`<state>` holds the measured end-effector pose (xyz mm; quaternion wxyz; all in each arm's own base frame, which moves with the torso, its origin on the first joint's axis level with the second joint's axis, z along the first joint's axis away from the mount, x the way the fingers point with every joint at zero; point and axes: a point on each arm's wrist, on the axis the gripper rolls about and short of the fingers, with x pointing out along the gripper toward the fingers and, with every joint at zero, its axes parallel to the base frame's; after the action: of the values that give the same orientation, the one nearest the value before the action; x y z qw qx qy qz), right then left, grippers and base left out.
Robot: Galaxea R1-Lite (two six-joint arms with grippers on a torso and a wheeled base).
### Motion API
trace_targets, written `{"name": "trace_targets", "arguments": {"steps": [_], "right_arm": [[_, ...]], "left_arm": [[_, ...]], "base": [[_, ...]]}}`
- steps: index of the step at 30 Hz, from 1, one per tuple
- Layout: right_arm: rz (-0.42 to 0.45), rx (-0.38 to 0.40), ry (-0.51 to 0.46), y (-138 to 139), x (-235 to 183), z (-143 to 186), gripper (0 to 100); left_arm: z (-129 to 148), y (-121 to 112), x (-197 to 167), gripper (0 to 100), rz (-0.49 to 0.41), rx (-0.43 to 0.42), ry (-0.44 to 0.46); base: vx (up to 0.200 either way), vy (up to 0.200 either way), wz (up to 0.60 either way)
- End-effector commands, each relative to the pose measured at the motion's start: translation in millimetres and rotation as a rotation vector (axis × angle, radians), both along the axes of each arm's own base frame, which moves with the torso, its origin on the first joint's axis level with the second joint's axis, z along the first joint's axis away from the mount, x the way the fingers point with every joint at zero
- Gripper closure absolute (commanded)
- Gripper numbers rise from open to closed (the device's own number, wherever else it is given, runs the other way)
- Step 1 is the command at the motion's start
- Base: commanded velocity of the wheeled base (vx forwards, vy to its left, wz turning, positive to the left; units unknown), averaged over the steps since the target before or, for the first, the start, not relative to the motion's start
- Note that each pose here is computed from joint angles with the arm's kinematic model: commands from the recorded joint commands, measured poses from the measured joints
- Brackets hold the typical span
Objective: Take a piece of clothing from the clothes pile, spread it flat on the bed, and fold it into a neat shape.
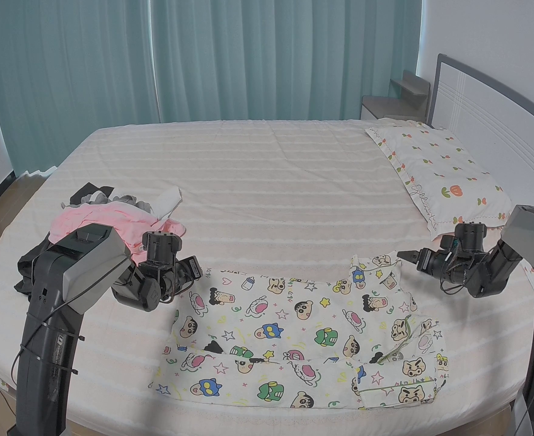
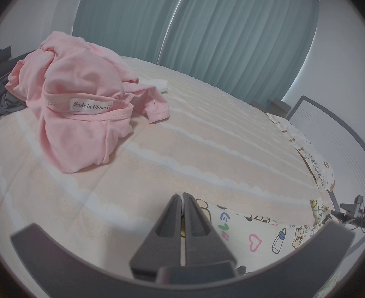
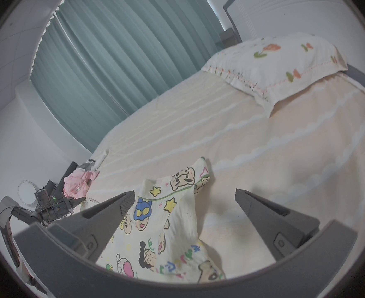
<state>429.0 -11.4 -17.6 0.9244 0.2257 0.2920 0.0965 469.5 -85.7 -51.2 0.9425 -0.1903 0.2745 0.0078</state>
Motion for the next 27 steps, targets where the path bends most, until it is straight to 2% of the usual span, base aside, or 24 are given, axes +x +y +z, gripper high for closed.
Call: {"name": "trace_targets", "arguments": {"steps": [1,15,16,23,27], "right_arm": [[0.040,-0.008,0.062,24.3,19.2,-27.2,0],[0.069,-0.016,0.142,40.0,35.4,-35.0,0],[0.068,-0.017,0.148,40.0,36.2,-36.3,100],[0.047,-0.009,0.140,28.0,37.1,-34.5,100],[0.060,0.027,0.135,12.9,32.2,-26.9,100]], "left_arm": [[0.6,-0.2,-3.3,100,0.004,0.001,0.006],[2.2,-3.1,-3.6,100,-0.002,0.000,0.002],[2.2,-3.1,-3.6,100,-0.002,0.000,0.002],[13.0,-1.0,-7.1,100,0.001,-0.001,-0.006],[21.0,0.7,-12.1,100,0.004,-0.002,-0.004]], "base": [[0.000,0.000,0.00],[0.000,0.000,0.00],[0.000,0.000,0.00],[0.000,0.000,0.00],[0.000,0.000,0.00]]}}
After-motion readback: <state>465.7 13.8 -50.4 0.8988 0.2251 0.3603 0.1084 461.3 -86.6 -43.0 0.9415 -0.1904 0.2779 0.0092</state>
